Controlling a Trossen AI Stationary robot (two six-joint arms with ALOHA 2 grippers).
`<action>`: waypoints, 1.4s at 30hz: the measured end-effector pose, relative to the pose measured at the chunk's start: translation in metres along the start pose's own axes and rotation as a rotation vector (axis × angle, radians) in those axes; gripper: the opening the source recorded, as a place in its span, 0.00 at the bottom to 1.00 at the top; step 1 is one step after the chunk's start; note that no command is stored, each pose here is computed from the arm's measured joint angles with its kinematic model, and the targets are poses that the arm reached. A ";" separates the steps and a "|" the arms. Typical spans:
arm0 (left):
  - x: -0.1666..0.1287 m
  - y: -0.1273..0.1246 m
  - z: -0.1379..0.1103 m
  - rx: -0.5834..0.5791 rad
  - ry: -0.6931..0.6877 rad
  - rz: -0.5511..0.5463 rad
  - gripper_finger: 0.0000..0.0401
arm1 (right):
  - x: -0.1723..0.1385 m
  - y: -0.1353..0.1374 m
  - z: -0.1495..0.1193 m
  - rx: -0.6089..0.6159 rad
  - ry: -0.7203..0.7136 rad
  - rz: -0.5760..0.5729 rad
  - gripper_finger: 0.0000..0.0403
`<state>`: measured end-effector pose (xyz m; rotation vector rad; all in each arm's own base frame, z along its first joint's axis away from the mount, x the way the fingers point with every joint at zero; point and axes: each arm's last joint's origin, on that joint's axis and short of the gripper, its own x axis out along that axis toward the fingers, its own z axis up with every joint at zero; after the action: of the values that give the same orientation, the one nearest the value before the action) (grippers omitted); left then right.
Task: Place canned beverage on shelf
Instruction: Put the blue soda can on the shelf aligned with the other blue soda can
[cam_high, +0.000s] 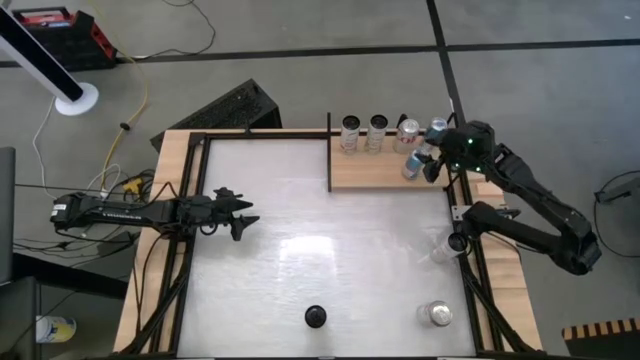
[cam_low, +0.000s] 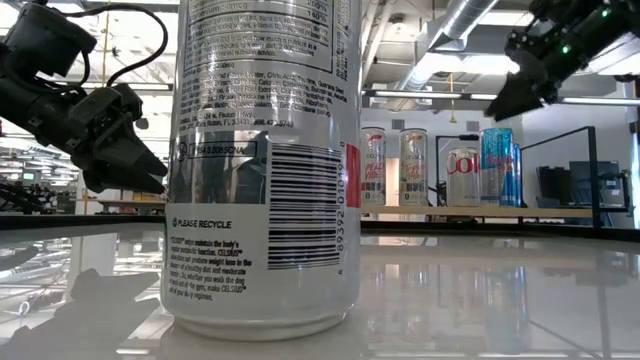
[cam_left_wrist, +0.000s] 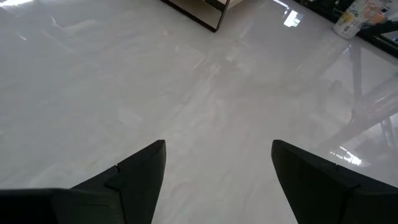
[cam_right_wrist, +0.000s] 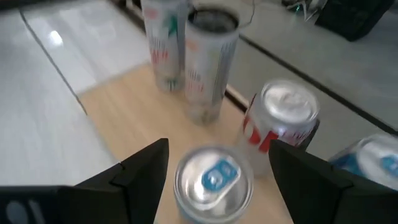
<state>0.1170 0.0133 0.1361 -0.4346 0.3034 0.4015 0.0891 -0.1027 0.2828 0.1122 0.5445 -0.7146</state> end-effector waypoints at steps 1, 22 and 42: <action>0.000 0.000 0.000 -0.001 0.000 0.000 0.69 | -0.003 0.000 0.004 0.010 -0.014 -0.002 0.75; 0.000 0.000 0.000 0.002 -0.002 0.003 0.69 | -0.035 0.016 0.036 0.320 0.159 -0.097 0.75; 0.000 0.000 0.000 0.009 -0.002 0.003 0.69 | 0.018 0.047 0.037 0.208 0.313 -0.302 0.75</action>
<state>0.1170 0.0134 0.1362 -0.4248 0.3039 0.4032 0.1468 -0.0880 0.3010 0.3447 0.7949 -1.0574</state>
